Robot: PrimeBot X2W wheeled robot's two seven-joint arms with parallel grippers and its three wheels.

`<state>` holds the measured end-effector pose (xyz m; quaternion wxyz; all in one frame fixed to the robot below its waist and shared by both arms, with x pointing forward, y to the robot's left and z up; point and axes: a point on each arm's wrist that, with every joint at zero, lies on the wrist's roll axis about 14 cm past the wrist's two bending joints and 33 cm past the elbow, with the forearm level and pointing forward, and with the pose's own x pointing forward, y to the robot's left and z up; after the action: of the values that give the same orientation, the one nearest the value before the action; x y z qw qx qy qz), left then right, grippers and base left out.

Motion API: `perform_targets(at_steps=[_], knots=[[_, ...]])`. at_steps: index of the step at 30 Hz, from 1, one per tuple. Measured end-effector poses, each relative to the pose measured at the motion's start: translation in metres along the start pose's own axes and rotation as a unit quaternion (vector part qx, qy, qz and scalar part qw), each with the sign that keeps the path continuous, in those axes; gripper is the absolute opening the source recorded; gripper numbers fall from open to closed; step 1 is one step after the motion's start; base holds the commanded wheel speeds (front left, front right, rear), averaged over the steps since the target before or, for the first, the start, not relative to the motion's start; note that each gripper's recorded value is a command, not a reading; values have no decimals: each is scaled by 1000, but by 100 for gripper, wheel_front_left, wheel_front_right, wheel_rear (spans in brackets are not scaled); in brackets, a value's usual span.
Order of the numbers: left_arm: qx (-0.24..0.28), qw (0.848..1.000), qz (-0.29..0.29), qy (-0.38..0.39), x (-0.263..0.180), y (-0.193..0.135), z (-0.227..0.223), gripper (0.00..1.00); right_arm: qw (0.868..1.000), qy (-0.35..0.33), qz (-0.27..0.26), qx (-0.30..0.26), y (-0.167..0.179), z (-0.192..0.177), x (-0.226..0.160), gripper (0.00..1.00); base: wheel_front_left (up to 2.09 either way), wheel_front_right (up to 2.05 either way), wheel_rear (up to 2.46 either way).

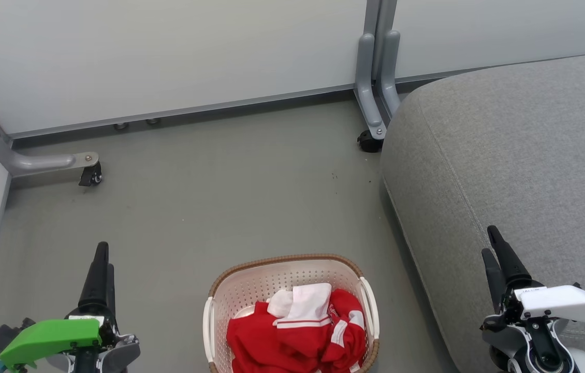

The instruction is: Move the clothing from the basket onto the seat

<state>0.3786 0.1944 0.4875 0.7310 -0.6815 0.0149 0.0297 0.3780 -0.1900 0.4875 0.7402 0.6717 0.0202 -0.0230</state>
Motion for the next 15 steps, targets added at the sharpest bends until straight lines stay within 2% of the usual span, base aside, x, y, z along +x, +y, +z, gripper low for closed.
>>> perform_targets(at_steps=[7,15], knots=[[79,997,-14,-20,-1,-10,11,100,994,-11,4,-104,4,7,-2,100,0,0,0],[210,977,-40,-21,-2,-28,6,100,978,1,19,-207,12,-5,-3,100,0,0,0]])
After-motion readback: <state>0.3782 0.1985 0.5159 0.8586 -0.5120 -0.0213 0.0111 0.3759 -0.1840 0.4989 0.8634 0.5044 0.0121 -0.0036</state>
